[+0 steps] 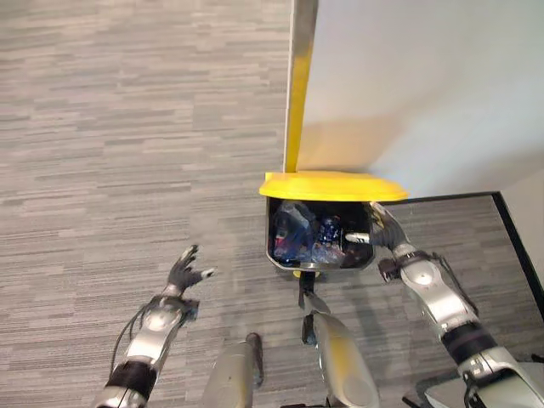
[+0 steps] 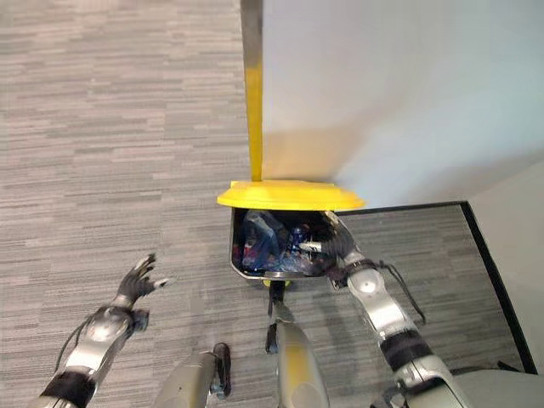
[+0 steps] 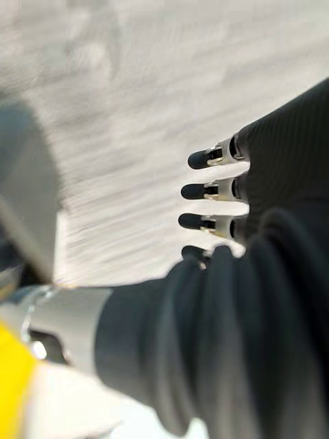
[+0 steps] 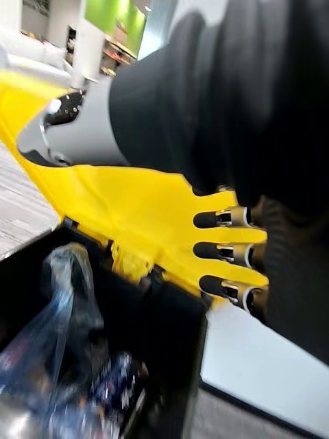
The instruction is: Gather garbage on tea table into small bin, then transfer packed bag to large trash can.
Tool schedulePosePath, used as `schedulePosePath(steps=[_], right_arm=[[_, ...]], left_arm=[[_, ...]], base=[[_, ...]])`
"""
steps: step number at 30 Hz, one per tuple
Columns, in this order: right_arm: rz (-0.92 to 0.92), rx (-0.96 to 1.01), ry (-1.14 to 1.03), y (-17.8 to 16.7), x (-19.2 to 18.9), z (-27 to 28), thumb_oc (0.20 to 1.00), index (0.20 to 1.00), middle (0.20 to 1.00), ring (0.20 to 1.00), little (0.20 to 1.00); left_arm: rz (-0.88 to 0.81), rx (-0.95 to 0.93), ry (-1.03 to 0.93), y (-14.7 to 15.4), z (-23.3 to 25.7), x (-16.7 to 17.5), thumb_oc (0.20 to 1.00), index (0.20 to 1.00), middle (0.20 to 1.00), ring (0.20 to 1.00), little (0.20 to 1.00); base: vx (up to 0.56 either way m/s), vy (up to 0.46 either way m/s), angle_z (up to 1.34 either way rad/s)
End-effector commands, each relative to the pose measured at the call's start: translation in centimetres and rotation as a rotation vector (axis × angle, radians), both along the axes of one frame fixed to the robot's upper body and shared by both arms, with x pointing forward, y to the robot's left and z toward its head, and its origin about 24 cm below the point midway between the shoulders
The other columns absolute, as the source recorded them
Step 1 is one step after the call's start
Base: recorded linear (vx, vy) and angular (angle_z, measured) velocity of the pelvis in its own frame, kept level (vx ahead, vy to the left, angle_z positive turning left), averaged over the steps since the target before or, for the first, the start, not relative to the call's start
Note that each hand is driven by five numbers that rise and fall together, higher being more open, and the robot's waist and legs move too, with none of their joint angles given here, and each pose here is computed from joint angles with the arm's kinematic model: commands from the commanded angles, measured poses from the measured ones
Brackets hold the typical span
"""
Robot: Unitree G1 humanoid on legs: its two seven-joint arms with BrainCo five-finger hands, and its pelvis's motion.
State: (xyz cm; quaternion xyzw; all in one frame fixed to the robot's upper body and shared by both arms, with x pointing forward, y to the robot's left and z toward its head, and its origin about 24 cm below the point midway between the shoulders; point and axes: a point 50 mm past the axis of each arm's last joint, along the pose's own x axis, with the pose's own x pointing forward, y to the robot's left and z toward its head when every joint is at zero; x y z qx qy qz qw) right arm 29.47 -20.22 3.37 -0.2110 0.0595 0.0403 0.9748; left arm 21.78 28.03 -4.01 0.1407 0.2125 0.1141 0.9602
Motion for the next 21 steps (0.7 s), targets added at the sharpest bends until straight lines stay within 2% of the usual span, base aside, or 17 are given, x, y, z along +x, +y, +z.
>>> schedulePosePath(steps=[1,4,9,14,21], right_arm=[[0.02,0.002,-0.089,-0.2,0.2,1.6,1.0,1.0,1.0,1.0,1.0],[-0.04,0.028,0.049,-1.4,-2.3,-2.0,1.0,1.0,1.0,1.0,1.0],[-0.108,0.043,0.14,-2.5,-4.4,-4.6,1.0,1.0,1.0,1.0,1.0],[-0.12,0.032,0.181,-2.8,-5.1,-5.4,1.0,1.0,1.0,1.0,1.0],[-0.166,-0.056,0.297,-5.3,-7.1,-7.2,1.0,1.0,1.0,1.0,1.0]], left_arm=[[0.025,-0.011,-0.067,1.1,1.2,-0.4,1.0,1.0,1.0,1.0,1.0],[0.051,-0.006,0.013,1.7,-0.2,-2.3,1.0,1.0,1.0,1.0,1.0],[-0.002,0.033,0.066,1.6,-0.6,-2.6,1.0,1.0,1.0,1.0,1.0],[0.007,0.014,0.076,1.5,-0.9,-3.0,1.0,1.0,1.0,1.0,1.0],[0.003,-0.011,0.135,1.2,-2.1,-4.3,1.0,1.0,1.0,1.0,1.0]], base=[[-0.08,0.106,0.0],[-0.13,0.115,0.04],[-0.06,-0.028,0.03],[0.07,-0.116,-0.28],[0.1,-0.059,-0.28]])
